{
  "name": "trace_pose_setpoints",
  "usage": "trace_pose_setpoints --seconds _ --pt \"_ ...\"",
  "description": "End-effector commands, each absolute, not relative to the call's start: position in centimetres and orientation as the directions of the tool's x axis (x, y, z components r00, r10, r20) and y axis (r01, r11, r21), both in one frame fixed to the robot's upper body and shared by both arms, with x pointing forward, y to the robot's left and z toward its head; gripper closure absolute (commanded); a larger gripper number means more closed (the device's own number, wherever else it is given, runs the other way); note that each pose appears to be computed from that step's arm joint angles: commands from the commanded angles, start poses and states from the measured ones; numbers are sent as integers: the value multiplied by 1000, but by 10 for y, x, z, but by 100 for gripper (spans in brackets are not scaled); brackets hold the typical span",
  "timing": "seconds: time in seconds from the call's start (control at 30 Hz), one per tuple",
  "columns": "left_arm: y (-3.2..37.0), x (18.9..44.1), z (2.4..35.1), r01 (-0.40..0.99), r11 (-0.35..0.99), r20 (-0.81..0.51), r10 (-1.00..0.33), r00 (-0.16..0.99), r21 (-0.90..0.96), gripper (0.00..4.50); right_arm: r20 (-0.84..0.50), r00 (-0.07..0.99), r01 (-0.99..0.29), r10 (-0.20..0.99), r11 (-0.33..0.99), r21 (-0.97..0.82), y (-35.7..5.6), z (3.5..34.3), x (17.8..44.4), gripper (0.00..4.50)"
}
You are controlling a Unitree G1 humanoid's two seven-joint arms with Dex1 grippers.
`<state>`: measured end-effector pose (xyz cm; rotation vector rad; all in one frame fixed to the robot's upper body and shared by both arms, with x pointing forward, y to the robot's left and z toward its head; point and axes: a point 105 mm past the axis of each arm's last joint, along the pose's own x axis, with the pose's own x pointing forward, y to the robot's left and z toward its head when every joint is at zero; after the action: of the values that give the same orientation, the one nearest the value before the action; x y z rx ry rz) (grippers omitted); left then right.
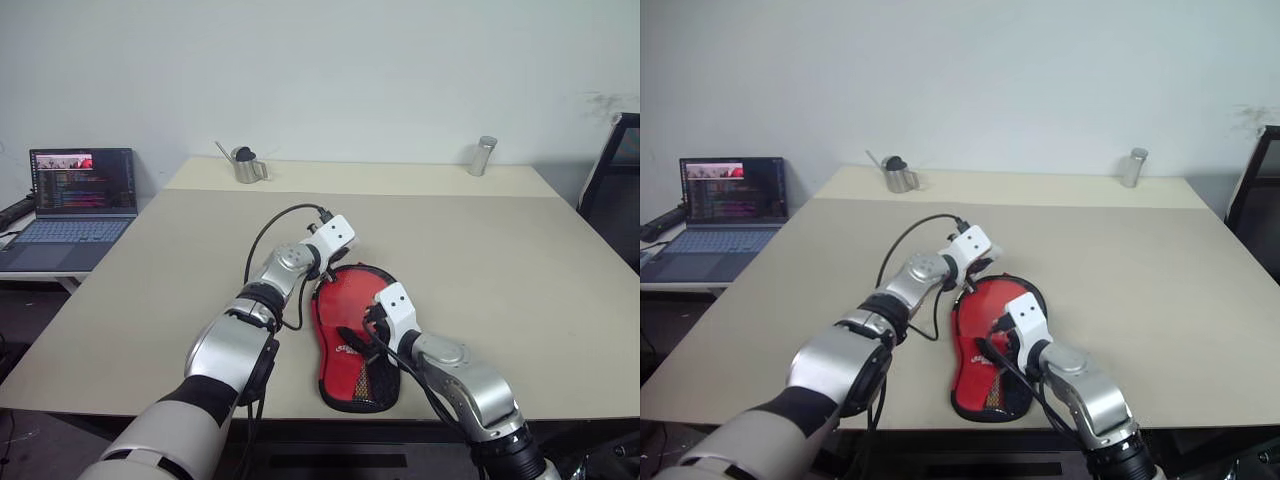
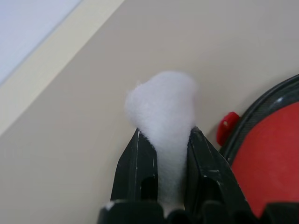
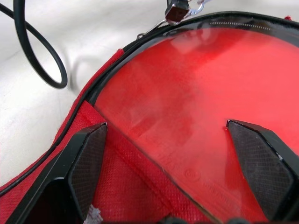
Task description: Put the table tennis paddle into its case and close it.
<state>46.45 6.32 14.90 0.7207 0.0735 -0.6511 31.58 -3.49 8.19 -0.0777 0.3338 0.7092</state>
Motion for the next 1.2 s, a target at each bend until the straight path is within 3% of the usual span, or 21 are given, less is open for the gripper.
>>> trace_pose_setpoints --seconds 0.03,0.27,0.83,1.2 --pt "56 469 176 518 522 -211 -537 817 677 414 -492 642 -618 588 777 121 -40 38 299 0" --pt "59 469 172 477 436 -229 -507 831 763 414 -494 641 -614 588 779 131 -34 38 292 0" --pt "50 477 211 345 486 -95 -466 879 803 414 -493 635 -607 595 779 158 -26 38 281 0" --pt "1 466 221 265 293 -68 -545 836 919 414 -504 625 -602 597 779 175 -21 36 265 0"
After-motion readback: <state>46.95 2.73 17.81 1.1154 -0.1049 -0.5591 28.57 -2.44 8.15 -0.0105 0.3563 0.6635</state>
